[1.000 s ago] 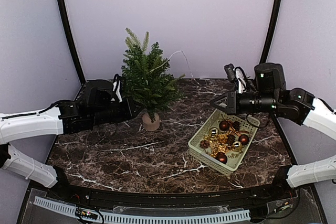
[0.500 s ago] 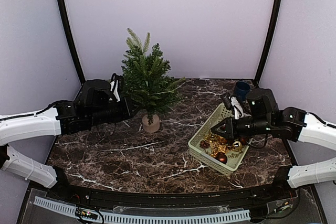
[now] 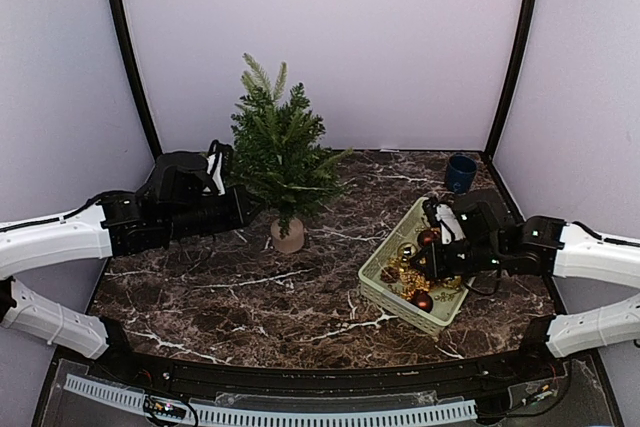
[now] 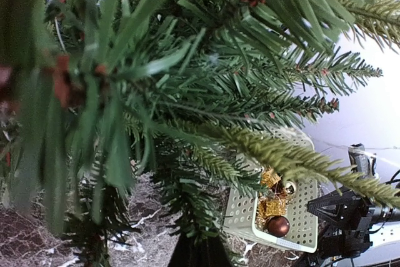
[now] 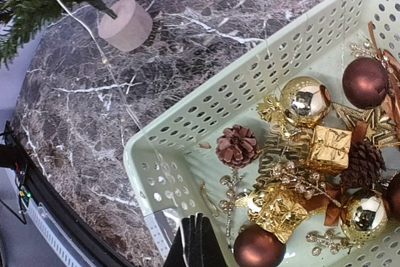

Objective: Decorate the small christmas tree

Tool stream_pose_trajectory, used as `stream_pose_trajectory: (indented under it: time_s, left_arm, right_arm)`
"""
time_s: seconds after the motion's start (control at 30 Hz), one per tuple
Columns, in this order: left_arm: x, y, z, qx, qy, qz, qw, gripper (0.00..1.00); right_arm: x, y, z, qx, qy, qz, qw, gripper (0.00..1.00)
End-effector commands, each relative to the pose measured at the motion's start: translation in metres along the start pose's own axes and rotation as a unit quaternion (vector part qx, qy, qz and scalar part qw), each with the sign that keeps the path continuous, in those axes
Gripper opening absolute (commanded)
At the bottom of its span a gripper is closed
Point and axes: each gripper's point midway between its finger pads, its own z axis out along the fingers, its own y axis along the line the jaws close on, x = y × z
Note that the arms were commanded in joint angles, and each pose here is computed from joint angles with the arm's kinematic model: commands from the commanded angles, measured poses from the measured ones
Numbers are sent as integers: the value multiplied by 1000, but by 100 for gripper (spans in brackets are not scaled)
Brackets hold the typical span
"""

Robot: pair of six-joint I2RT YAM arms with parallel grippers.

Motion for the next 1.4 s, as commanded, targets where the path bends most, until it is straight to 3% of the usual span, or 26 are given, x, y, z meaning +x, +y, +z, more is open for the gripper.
stream_pose_trajectory:
  time_s: [0.0,0.43,1.07,1.2,1.3,1.37]
  left_arm:
    - [-14,4,-12,4,-21,17,1000,0]
    - [-23,25,-19,12,-14,86,996,0]
    - [-40,42,-22,100,2,200,975,0]
    - [-48,37,-26,103,-3,201,974,15]
    - [-46,37,-33,103,-6,190,976,40]
    - [-43,37,-41,105,-10,180,978,50]
  right_arm:
    - [-4,-16,13,40,-11,20,999,0]
    - [-8,-45,27,76,-15,78,994,0]
    - [-42,-30,39,67,-14,45,997,0]
    - [-45,-27,42,60,-16,44,997,0]
    - [-46,-25,42,56,-17,46,997,0]
    - [-46,-24,42,52,-18,46,997,0]
